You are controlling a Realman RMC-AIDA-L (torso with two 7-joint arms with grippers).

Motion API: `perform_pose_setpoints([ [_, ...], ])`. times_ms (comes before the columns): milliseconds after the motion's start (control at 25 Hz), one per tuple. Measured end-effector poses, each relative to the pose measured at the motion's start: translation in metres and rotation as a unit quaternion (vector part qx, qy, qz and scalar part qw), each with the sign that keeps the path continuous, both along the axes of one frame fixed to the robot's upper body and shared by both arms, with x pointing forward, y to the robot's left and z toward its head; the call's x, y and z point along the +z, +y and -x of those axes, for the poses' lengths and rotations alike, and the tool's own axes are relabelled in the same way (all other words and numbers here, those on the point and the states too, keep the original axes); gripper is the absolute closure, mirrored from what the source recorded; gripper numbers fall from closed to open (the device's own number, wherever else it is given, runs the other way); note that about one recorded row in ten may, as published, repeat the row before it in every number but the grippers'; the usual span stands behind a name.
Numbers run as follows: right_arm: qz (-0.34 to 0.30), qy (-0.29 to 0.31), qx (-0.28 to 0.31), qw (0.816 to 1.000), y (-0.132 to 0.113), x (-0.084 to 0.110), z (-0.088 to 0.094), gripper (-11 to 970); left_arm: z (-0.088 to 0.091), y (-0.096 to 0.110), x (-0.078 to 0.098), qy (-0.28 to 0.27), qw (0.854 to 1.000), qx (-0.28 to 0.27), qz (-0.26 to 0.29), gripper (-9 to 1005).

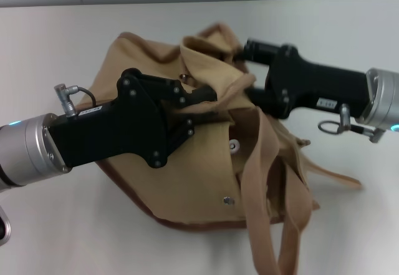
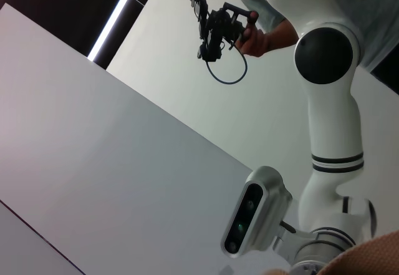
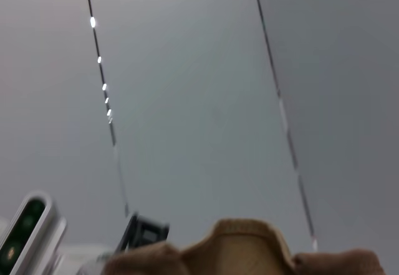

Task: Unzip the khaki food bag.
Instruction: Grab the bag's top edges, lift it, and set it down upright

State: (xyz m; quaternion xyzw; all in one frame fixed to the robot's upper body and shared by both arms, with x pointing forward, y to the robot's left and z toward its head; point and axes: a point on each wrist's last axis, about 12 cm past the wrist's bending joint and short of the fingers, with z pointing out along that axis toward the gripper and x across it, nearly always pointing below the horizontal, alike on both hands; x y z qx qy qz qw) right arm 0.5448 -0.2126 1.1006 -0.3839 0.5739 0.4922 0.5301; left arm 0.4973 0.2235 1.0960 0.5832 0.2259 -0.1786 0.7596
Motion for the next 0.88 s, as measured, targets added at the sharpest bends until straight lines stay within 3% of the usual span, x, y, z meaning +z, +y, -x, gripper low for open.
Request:
perform_pose_setpoints([
  [160, 0.076, 0.009, 0.003, 0.997, -0.017, -0.007, 0.008, 265, 0.0, 0.0, 0.0, 0.0, 1.0, 0.0, 0.0, 919],
  [520, 0.083, 0.022, -0.021, 0.996, -0.047, -0.007, 0.027, 266, -0.002, 0.0, 0.001, -0.002, 1.0, 0.003, 0.002, 918],
  [640, 0.066, 0.019, -0.041, 0.997, -0.057, -0.005, 0.03, 266, -0.003, -0.001, 0.002, -0.003, 1.0, 0.002, 0.003, 918],
  [760, -0.001, 0.021, -0.086, 0.996, -0.065, -0.001, 0.029, 266, -0.003, -0.002, 0.002, -0.004, 1.0, -0.001, 0.002, 918],
  [880, -0.027, 0.024, -0.094, 0.995, -0.063, 0.001, 0.028, 266, -0.003, -0.003, 0.003, -0.004, 1.0, -0.002, 0.002, 918],
])
